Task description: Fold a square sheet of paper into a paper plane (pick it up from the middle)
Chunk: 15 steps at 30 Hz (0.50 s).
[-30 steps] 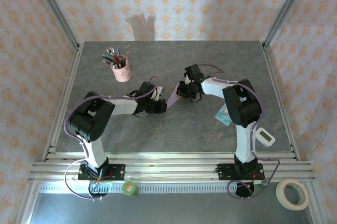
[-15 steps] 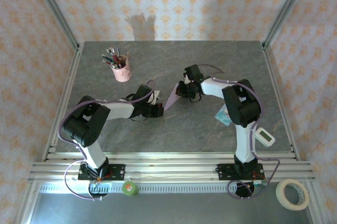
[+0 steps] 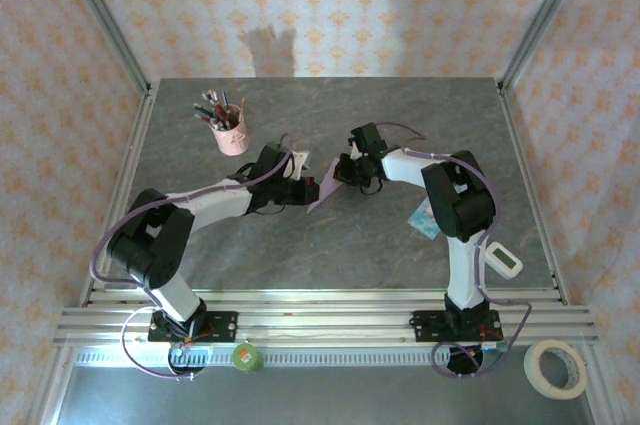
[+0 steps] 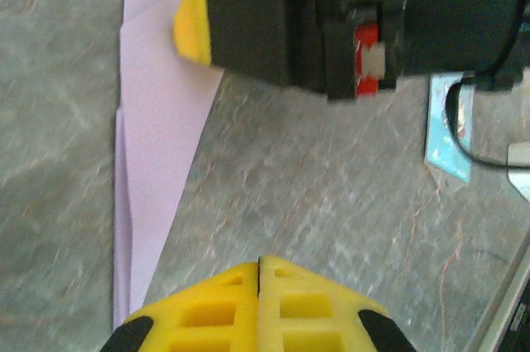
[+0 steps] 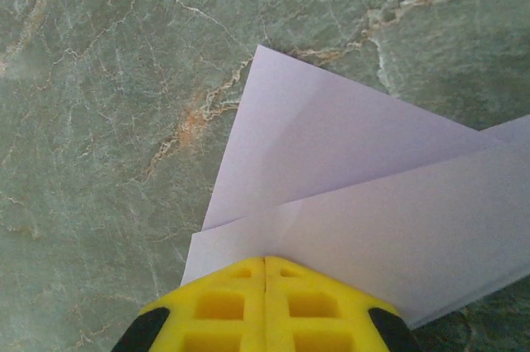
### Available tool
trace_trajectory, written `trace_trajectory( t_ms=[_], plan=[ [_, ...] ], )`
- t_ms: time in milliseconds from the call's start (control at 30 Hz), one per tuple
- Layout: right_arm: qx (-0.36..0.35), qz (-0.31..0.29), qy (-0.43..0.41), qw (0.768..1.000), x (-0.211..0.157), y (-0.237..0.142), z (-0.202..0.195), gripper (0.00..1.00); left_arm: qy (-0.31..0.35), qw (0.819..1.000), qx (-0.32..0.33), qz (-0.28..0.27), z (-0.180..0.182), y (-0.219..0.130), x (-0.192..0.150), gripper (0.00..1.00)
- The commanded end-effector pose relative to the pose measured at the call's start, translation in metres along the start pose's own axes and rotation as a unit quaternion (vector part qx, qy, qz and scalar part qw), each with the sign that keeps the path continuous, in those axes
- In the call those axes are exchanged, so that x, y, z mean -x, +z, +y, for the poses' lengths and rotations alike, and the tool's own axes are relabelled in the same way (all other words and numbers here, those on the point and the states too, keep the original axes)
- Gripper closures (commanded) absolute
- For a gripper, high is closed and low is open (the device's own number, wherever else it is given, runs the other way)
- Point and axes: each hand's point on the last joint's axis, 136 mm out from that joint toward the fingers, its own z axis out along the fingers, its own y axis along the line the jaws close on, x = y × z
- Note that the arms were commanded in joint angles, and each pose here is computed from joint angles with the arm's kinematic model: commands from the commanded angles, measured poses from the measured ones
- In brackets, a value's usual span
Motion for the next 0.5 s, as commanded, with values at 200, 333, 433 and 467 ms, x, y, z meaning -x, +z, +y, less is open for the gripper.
trace_trajectory(
  t_ms=[200,333,433,467],
  plan=[
    [-0.077,0.048,0.021,0.996,-0.036,0.017,-0.053,1.00,-0.032,0.999,0.001,0.017,0.020,0.037,-0.001,1.00],
    [-0.076,0.050,0.021,0.996,-0.037,0.017,-0.053,1.00,-0.036,0.999,0.011,0.026,0.029,0.042,-0.008,1.00],
    [-0.078,0.051,0.021,0.995,-0.038,0.018,-0.054,1.00,-0.043,0.998,0.031,0.036,0.041,0.043,-0.019,1.00],
    [-0.078,0.051,0.021,0.995,-0.038,0.018,-0.054,1.00,-0.046,0.998,0.035,0.040,0.045,0.043,-0.024,1.00]
  ],
)
